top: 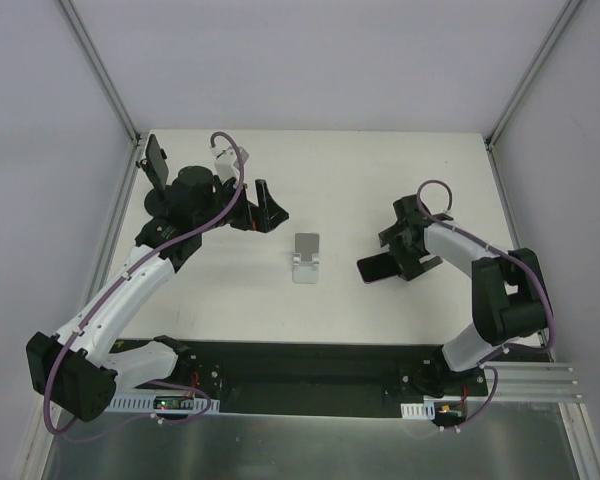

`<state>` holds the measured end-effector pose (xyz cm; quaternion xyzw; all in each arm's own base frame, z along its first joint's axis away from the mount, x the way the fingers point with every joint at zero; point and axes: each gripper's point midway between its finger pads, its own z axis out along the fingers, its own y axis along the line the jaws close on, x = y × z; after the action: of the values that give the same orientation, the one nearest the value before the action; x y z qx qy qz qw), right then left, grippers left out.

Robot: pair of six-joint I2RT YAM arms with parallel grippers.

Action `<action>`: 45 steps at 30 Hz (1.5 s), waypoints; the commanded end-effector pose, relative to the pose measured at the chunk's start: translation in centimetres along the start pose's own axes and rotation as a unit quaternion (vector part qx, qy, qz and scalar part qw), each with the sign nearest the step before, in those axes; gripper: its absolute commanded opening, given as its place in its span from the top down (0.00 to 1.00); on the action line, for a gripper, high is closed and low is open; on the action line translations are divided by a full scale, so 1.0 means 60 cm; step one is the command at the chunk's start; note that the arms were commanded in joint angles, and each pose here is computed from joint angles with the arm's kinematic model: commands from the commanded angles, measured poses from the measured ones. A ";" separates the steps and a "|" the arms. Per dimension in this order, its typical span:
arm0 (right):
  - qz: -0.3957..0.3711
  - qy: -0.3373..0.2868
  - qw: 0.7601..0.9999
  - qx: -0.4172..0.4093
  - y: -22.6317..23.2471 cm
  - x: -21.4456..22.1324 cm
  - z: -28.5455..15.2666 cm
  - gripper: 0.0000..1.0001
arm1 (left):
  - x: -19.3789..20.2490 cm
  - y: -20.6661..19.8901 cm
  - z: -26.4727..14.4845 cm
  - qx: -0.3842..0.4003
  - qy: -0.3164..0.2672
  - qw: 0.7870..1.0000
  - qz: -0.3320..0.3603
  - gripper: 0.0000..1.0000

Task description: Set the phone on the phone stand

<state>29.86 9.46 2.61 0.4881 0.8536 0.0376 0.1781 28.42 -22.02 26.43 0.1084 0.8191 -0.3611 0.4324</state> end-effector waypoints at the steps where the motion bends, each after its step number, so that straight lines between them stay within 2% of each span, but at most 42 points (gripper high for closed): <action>1: 0.032 -0.024 0.999 0.034 0.010 -0.022 -0.004 0.03 | -0.022 0.000 -0.002 -0.001 -0.015 1.000 0.010 0.01; 9: -0.007 -0.022 0.997 0.069 0.015 -0.029 0.000 0.01 | -0.021 -0.003 0.000 0.004 -0.011 1.000 0.006 0.01; 12: -0.020 -0.021 0.996 0.088 0.011 -0.029 0.003 0.04 | -0.020 -0.011 -0.003 0.015 -0.010 1.000 0.004 0.01; 19: -0.031 0.011 0.994 0.102 0.011 -0.002 0.028 0.15 | -0.022 -0.011 -0.003 0.014 -0.011 1.000 0.005 0.01; 32: -0.027 0.004 0.995 0.101 0.002 0.018 0.041 0.35 | -0.022 -0.012 -0.004 0.014 -0.011 1.000 0.004 0.01; 35: -0.027 -0.005 0.996 0.089 -0.001 0.022 0.043 0.46 | -0.022 -0.004 -0.003 0.004 -0.014 1.000 0.007 0.01; 38: -0.040 -0.027 0.996 0.080 -0.006 0.019 0.040 0.61 | -0.022 -0.008 -0.004 0.010 -0.013 1.000 0.005 0.01; 39: -0.047 -0.033 0.995 0.078 -0.007 0.022 0.037 0.71 | -0.022 -0.011 -0.005 0.013 -0.013 1.000 0.005 0.01; 41: -0.063 -0.055 0.994 0.076 -0.014 0.018 0.033 0.82 | -0.024 -0.008 -0.005 0.008 -0.016 1.000 0.007 0.01; 42: -0.072 -0.063 0.993 0.074 -0.015 0.020 0.032 0.92 | -0.023 -0.004 -0.005 0.003 -0.016 1.000 0.007 0.01; 43: -0.075 -0.066 0.992 0.072 -0.020 0.020 0.030 0.97 | -0.023 -0.004 -0.005 0.003 -0.017 1.000 0.007 0.01; 45: -0.085 -0.072 0.992 0.054 -0.014 0.023 0.027 0.99 | -0.024 -0.010 -0.006 0.010 -0.016 1.000 0.007 0.01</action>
<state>30.61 9.64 1.83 0.4388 0.8706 -0.0573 0.2151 28.54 -22.14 26.01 0.1079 0.8225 -0.3609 0.4262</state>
